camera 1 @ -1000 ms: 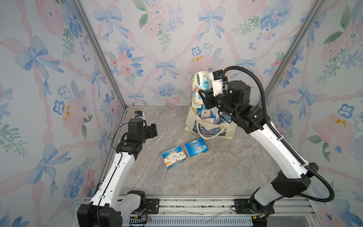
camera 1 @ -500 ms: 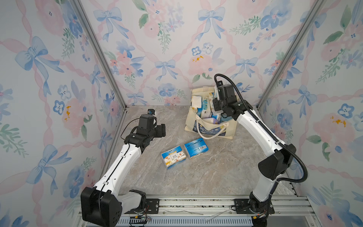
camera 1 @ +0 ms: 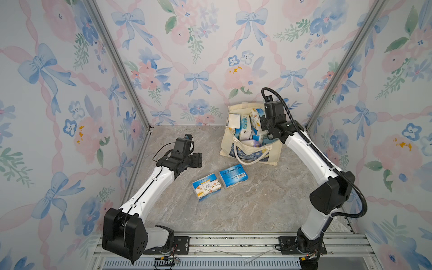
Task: Put tissues into the canvas bag
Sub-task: Place the pack of facial tissues in the canvas bag, then adjust the pack of facial tissues in the canvas bag, then pick up the pack of facial tissues from the center of the board.
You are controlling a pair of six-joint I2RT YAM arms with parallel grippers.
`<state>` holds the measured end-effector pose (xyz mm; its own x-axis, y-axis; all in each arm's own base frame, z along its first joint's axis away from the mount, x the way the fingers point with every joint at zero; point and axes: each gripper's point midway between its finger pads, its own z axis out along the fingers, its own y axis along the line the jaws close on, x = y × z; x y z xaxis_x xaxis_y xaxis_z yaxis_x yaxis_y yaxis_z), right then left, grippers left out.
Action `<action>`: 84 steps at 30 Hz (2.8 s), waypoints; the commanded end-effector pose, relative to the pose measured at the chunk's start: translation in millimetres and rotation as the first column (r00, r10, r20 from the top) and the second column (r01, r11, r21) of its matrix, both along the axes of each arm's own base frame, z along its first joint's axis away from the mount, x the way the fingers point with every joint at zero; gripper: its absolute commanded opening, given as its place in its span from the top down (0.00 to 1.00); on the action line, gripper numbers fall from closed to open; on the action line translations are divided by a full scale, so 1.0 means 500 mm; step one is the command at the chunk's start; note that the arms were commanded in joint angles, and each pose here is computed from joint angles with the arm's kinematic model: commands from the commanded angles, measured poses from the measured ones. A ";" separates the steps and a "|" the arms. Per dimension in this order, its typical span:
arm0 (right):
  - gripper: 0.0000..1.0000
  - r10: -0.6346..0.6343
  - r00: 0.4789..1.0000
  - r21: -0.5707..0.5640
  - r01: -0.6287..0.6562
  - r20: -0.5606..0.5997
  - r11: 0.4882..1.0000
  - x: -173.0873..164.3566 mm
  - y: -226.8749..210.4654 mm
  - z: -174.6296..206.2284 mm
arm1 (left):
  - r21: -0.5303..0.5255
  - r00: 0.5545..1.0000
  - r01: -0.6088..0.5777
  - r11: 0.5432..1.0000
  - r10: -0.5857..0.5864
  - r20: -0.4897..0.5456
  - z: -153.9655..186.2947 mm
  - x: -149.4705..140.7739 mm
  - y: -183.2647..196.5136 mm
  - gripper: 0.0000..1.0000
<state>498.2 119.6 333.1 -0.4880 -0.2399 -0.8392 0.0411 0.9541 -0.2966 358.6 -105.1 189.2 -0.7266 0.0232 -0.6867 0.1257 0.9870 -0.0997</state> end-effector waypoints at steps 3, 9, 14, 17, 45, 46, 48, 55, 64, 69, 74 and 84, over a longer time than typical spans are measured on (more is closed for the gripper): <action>0.66 0.037 0.995 0.075 -0.045 0.096 0.996 -0.039 -0.018 0.081 | 0.020 1.000 0.015 1.000 -0.015 0.006 0.010 0.008 -0.008 0.17; 0.66 0.018 0.989 0.078 -0.029 0.144 0.997 -0.055 -0.040 0.113 | 0.021 1.000 0.024 0.999 -0.024 0.004 0.010 0.010 -0.018 0.17; 0.65 0.036 0.998 0.067 -0.039 0.049 0.997 -0.016 -0.036 0.055 | 0.021 0.999 0.040 0.999 -0.040 0.010 0.014 0.006 -0.029 0.18; 0.65 0.045 0.999 0.083 -0.045 0.000 0.996 0.008 -0.034 0.019 | 0.028 0.999 0.049 0.998 -0.050 0.000 0.011 0.000 -0.033 0.17; 0.60 0.132 0.979 0.171 -0.105 -0.153 0.980 0.004 -0.023 -0.066 | 0.031 0.963 0.162 0.986 -0.151 -0.223 -0.071 -0.092 -0.049 0.11; 0.61 0.119 0.979 0.157 -0.093 -0.166 0.983 0.008 -0.028 -0.074 | 0.030 0.960 0.165 0.986 -0.154 -0.232 -0.075 -0.096 -0.049 0.10; 0.61 0.102 0.975 0.137 -0.075 -0.196 0.988 0.018 -0.034 -0.090 | 0.034 0.956 0.171 0.985 -0.158 -0.249 -0.083 -0.103 -0.050 0.10; 0.60 0.031 0.961 0.050 -0.018 -0.275 0.999 0.059 -0.055 -0.137 | 0.048 0.938 0.213 0.976 -0.190 -0.289 -0.103 -0.121 -0.065 0.09; 0.19 0.129 0.974 0.162 -0.099 -0.188 0.982 0.038 -0.029 -0.081 | 0.074 0.909 0.282 0.956 -0.242 -0.340 -0.128 -0.143 -0.089 0.09; 0.12 0.171 0.985 0.244 -0.169 0.011 0.955 -0.017 -0.024 0.034 | 0.090 0.905 0.283 0.955 -0.234 -0.356 -0.138 -0.139 -0.092 0.12; 0.12 0.214 0.965 0.325 -0.254 0.155 0.911 -0.113 -0.021 0.124 | 0.105 0.923 0.240 0.965 -0.193 -0.333 -0.124 -0.112 -0.094 0.19; 0.13 0.554 0.824 0.642 -0.491 0.121 0.589 -0.371 0.154 0.043 | 0.153 0.947 -0.008 0.988 0.056 -0.316 -0.126 -0.074 0.011 0.32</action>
<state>346.8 157.2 378.0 -0.4130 0.0683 -0.9082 -0.4179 0.8718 0.2557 318.7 -120.8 122.4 -0.9035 0.1512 -0.4010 0.1726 0.9848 -0.0177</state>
